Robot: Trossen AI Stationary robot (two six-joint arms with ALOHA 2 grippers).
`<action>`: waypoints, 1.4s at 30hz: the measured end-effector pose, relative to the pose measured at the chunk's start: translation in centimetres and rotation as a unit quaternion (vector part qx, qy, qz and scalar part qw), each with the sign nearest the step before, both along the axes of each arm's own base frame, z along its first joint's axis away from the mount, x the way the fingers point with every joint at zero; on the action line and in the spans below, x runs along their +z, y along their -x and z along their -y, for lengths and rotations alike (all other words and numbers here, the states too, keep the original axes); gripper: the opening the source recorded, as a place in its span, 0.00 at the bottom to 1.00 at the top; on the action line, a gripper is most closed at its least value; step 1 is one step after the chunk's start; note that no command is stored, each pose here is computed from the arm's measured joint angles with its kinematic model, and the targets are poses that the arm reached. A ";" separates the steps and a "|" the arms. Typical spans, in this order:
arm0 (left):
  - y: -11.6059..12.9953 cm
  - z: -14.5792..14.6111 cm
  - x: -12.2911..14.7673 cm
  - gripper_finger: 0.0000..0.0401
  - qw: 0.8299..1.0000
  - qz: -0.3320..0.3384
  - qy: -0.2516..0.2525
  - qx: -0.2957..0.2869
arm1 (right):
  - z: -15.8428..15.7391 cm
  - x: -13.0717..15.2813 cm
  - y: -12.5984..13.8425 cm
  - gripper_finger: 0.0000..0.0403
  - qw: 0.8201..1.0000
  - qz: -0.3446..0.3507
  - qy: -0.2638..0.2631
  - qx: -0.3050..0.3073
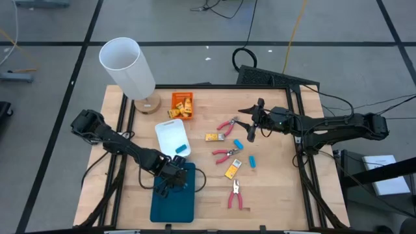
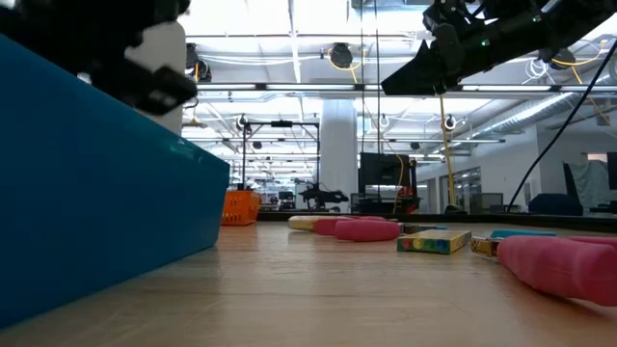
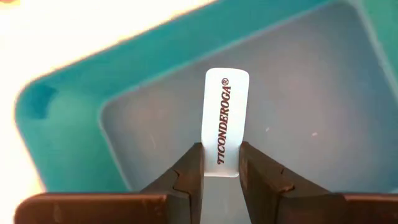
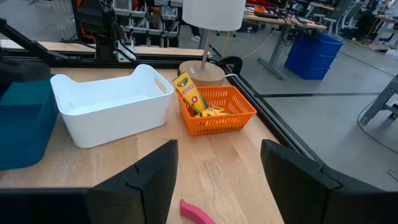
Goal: Pick & Place School Supplies
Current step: Put the blue eraser into the white bin
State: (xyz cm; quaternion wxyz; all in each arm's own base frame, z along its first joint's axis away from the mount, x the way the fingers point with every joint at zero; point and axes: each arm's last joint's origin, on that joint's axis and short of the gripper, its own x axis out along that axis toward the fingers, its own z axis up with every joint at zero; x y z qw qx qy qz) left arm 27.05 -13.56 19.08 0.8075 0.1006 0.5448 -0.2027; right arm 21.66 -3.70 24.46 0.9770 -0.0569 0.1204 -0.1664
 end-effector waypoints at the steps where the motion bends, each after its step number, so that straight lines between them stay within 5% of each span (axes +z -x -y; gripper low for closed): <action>1: -0.2 0.1 0.7 0.22 1.000 0.002 -0.001 0.002 | 0.0 0.0 0.0 0.55 1.000 0.000 0.000 0.000; 9: 1.1 -1.9 7.6 0.22 0.990 0.078 -0.044 0.110 | 0.0 0.0 0.0 0.55 1.000 0.000 0.000 0.000; 15: 4.3 -5.5 10.5 0.22 0.944 0.130 -0.065 0.297 | 0.0 0.0 0.0 0.55 1.000 -0.001 0.002 0.001; 20: 5.1 -8.1 8.7 0.22 0.909 0.080 -0.045 0.407 | 0.0 0.0 0.0 0.55 1.000 -0.001 0.002 0.001; 31: 4.5 -12.1 2.7 0.22 0.872 -0.009 -0.038 0.487 | 0.0 0.0 0.0 0.55 1.000 -0.001 0.002 0.001; 42: 4.0 -13.3 1.9 0.22 0.881 -0.028 -0.015 0.473 | 0.0 0.0 0.0 0.55 1.000 -0.002 0.000 0.000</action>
